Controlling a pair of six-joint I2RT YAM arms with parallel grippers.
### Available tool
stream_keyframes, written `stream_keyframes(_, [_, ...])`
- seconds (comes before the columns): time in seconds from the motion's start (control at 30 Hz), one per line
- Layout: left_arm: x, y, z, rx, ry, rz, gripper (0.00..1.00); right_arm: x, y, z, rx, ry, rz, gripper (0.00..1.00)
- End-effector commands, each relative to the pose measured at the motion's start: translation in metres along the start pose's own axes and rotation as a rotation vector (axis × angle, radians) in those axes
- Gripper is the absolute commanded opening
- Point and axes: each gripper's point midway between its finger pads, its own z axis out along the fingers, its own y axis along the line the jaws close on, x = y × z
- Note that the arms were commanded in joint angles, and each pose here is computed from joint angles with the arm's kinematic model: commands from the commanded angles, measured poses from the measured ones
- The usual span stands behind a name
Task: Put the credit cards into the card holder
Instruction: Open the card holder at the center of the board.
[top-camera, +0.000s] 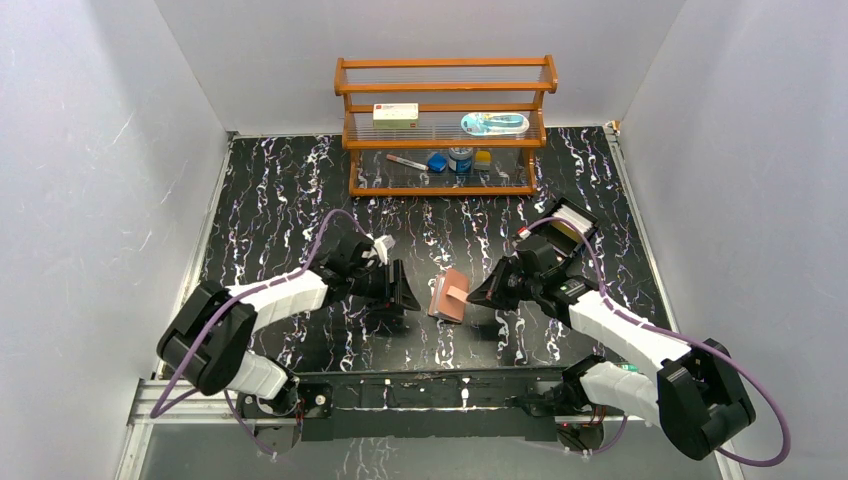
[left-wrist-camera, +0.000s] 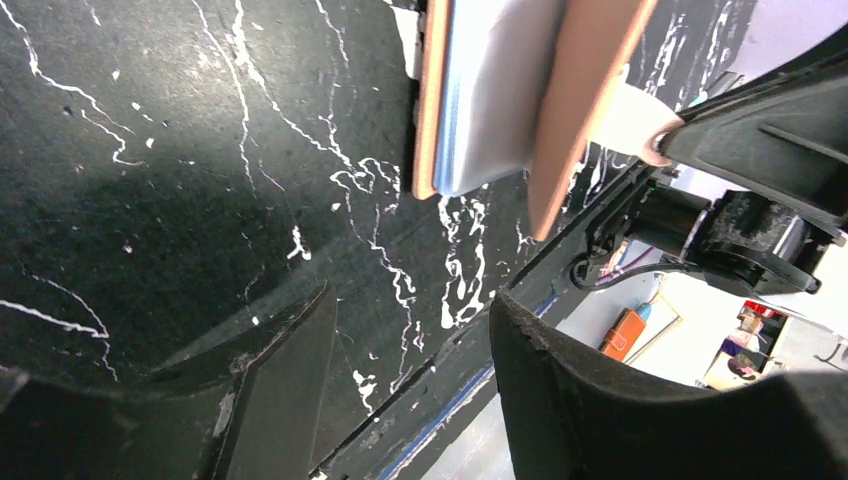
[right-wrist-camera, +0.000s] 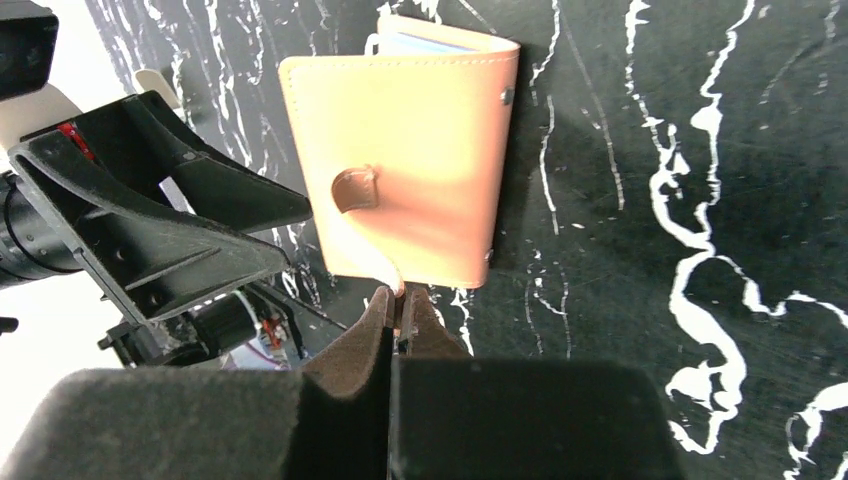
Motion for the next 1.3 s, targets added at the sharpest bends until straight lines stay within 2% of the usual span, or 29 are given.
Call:
stream_keyframes(0.0, [-0.016, -0.01, 0.005, 0.019, -0.017, 0.042, 0.55, -0.007, -0.015, -0.001, 0.06, -0.034, -0.046, 0.0])
stream_keyframes(0.23, [-0.027, -0.012, 0.017, 0.008, 0.008, 0.031, 0.54, -0.019, -0.038, -0.001, 0.149, -0.07, -0.083, 0.0])
stream_keyframes(0.57, [-0.043, -0.019, 0.03, 0.034, 0.006, 0.074, 0.53, -0.021, -0.045, -0.003, 0.18, -0.068, -0.094, 0.0])
stream_keyframes(0.8, [-0.043, -0.017, 0.04, 0.064, 0.016, 0.09, 0.55, -0.019, -0.055, -0.004, 0.21, -0.064, -0.09, 0.0])
stream_keyframes(1.07, [-0.048, -0.038, 0.04, 0.187, -0.005, 0.14, 0.59, -0.019, -0.057, -0.005, 0.214, -0.074, -0.09, 0.0])
stream_keyframes(1.27, [-0.046, -0.03, 0.047, 0.174, 0.005, 0.133, 0.6, -0.02, -0.061, -0.009, 0.234, -0.083, -0.099, 0.0])
